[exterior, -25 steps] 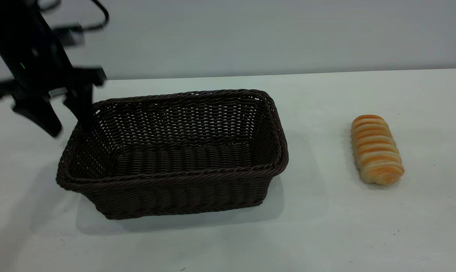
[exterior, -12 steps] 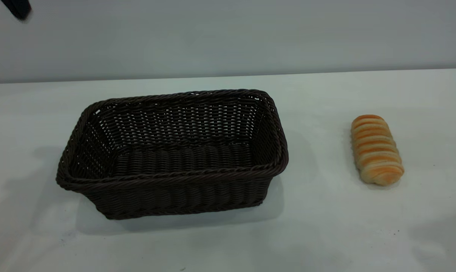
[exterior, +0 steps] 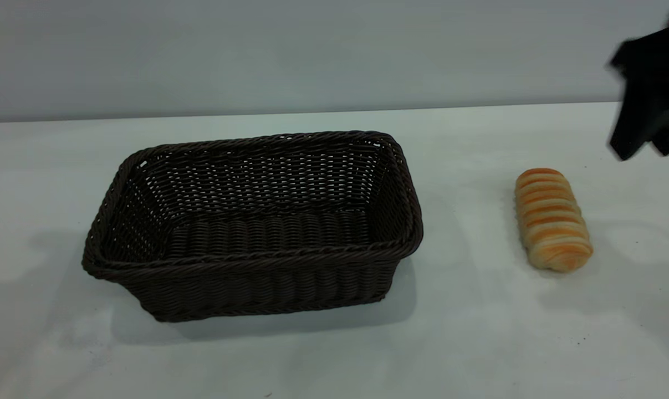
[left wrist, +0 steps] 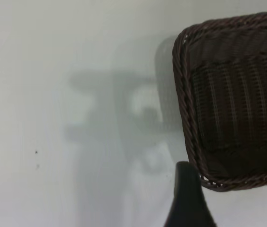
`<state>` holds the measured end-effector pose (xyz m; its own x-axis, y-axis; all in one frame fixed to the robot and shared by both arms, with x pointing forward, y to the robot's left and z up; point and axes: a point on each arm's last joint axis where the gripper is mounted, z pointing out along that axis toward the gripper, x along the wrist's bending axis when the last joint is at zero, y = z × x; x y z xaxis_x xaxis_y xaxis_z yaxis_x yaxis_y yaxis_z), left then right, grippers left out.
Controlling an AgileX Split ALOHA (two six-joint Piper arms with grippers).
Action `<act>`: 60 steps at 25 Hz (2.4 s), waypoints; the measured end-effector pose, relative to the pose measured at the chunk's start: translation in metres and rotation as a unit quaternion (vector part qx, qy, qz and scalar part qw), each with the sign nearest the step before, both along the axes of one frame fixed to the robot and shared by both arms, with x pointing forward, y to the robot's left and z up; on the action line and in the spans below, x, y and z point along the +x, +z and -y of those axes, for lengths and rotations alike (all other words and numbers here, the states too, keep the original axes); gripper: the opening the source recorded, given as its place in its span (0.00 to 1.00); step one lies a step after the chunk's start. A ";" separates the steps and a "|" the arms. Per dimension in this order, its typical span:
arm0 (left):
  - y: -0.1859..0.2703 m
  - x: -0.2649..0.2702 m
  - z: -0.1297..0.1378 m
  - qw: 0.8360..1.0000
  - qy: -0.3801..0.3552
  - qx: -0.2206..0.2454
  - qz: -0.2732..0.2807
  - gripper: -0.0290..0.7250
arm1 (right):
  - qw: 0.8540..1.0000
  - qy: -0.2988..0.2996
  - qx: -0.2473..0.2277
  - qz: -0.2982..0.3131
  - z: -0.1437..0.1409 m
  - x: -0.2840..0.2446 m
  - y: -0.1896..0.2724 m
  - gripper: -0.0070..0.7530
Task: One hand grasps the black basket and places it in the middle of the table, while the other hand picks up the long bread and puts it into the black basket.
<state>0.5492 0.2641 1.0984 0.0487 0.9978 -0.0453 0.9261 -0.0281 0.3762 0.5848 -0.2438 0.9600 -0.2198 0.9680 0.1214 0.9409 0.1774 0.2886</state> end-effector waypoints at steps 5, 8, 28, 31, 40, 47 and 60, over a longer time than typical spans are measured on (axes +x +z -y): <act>-0.001 -0.002 0.000 1.000 0.004 0.000 -0.013 0.79 | 1.000 0.000 -0.008 0.009 -0.023 0.040 -0.040 0.52; -0.002 -0.004 0.000 1.000 0.007 0.000 -0.023 0.79 | 1.000 -0.001 -0.016 0.006 -0.025 0.053 -0.074 0.52; -0.003 -0.008 -0.001 0.999 0.011 0.001 -0.049 0.79 | 0.997 0.039 -0.045 0.049 -0.039 0.052 -0.049 0.06; -0.003 -0.008 -0.001 0.999 0.011 0.001 -0.049 0.79 | 0.992 0.091 -0.017 0.084 -0.082 0.036 -0.009 0.06; -0.003 -0.010 -0.001 0.998 0.010 0.003 -0.056 0.79 | 0.970 0.202 0.086 0.108 -0.217 -0.010 0.009 0.17; 0.002 -0.018 -0.005 0.997 -0.006 0.029 -0.069 0.79 | 0.978 0.184 0.055 0.079 -0.188 0.006 0.002 0.51; 0.053 -0.127 -0.029 0.996 0.001 0.080 0.040 0.79 | 0.998 0.051 -0.042 -0.025 -0.029 -0.038 0.081 0.55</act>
